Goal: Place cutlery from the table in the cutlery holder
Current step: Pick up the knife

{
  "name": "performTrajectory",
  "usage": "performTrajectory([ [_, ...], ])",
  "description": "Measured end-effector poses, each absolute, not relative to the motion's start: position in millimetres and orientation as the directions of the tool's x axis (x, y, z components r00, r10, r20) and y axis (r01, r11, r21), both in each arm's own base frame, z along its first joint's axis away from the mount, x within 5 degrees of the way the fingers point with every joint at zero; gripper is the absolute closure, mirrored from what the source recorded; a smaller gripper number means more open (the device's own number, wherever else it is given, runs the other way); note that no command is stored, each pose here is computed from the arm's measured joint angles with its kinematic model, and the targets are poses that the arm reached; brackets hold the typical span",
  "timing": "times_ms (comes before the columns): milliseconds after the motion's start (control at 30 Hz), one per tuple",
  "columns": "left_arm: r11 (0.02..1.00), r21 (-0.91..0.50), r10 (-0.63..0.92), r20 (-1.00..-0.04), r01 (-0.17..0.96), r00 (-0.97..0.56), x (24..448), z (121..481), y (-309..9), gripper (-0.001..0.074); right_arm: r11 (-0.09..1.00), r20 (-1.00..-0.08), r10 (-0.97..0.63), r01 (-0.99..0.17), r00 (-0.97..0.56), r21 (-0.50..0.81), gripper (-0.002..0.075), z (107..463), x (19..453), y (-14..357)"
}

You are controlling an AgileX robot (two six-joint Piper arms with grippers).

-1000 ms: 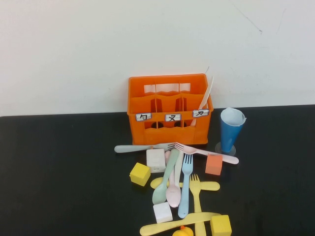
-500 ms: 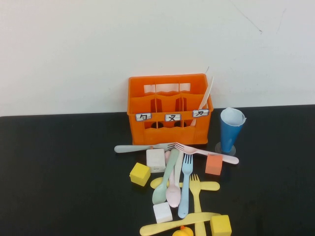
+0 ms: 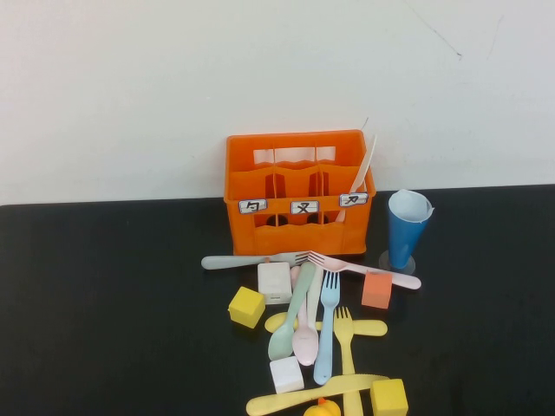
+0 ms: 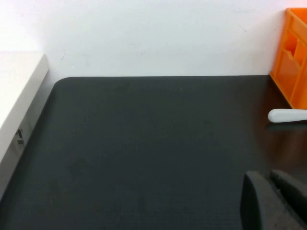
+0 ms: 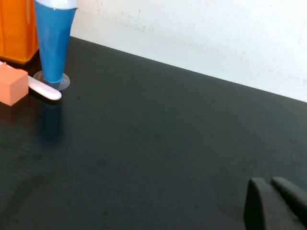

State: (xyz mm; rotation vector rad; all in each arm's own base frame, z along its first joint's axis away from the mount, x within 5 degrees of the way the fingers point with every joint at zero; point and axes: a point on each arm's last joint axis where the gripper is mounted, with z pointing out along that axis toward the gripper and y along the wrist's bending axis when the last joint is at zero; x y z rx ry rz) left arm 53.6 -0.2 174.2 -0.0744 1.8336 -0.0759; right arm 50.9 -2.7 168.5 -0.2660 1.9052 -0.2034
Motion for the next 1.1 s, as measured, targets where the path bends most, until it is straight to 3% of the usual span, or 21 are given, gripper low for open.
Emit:
performTrajectory([
  [233, 0.996, -0.091, -0.091, -0.961, -0.011, -0.261, 53.6, 174.2, -0.2, 0.0736, 0.964, -0.906, -0.267, -0.083, -0.329, -0.254, 0.0729, 168.7, 51.0, -2.4],
  [467, 0.996, -0.091, -0.091, -0.961, -0.011, -0.261, 53.6, 174.2, -0.2, 0.0736, 0.997, -0.986, -0.049, -0.058, -0.158, -0.040, 0.0729, 182.8, 55.4, 3.0],
  [667, 0.996, -0.091, -0.091, -0.961, -0.011, -0.261, 53.6, 174.2, -0.2, 0.0736, 0.993, -0.996, 0.076, -0.084, -0.052, 0.080, 0.0729, 210.7, 53.0, 5.0],
  [900, 0.996, -0.091, -0.091, -0.961, -0.011, -0.261, 53.6, 174.2, -0.2, 0.0736, 0.991, -0.995, 0.095, -0.097, -0.020, 0.097, 0.0729, 252.3, 40.8, 4.8],
  [1100, 0.996, -0.088, -0.087, -0.961, -0.010, -0.261, 53.6, 174.2, -0.2, 0.0736, 0.994, -0.993, 0.037, -0.099, -0.116, 0.048, 0.0729, 253.8, 35.5, 4.9],
])
